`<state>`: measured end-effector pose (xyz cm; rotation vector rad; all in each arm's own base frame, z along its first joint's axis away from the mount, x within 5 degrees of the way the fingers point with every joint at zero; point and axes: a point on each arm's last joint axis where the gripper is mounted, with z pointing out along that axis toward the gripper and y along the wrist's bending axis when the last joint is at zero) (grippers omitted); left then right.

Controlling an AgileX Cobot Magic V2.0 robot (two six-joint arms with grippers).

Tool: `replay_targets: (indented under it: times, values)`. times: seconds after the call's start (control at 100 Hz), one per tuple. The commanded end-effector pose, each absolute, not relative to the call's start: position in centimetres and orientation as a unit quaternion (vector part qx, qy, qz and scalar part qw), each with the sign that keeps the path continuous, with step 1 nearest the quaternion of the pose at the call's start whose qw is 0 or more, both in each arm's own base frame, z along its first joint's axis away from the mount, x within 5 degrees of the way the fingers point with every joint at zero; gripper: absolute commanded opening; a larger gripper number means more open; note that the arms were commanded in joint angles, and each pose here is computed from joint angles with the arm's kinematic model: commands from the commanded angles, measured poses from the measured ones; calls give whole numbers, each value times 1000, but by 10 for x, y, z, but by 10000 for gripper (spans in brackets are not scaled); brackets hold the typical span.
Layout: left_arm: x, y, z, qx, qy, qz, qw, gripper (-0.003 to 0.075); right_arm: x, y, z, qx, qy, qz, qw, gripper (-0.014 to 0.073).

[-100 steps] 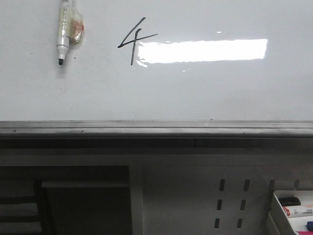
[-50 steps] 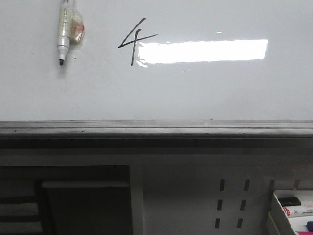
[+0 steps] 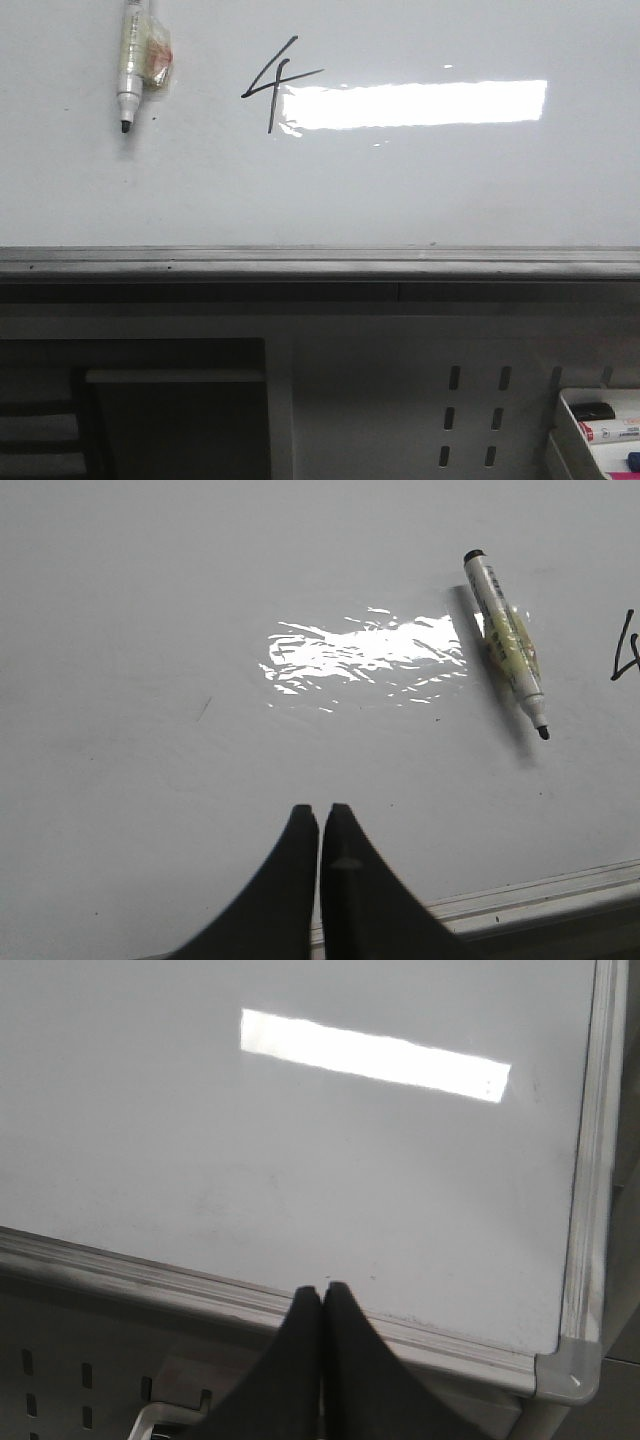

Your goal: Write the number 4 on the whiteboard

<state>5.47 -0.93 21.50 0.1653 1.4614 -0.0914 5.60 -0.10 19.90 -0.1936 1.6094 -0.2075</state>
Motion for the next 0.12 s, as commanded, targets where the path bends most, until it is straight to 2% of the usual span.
replay_targets:
  times: [0.0, 0.11]
  values:
    - [53, -9, 214, 68, 638, -52, 765, -20, 55, -1, 199, -84, 693, -99, 709, -66]
    - [53, -9, 214, 68, 638, -52, 765, -20, 55, -1, 199, -84, 693, -99, 709, -66]
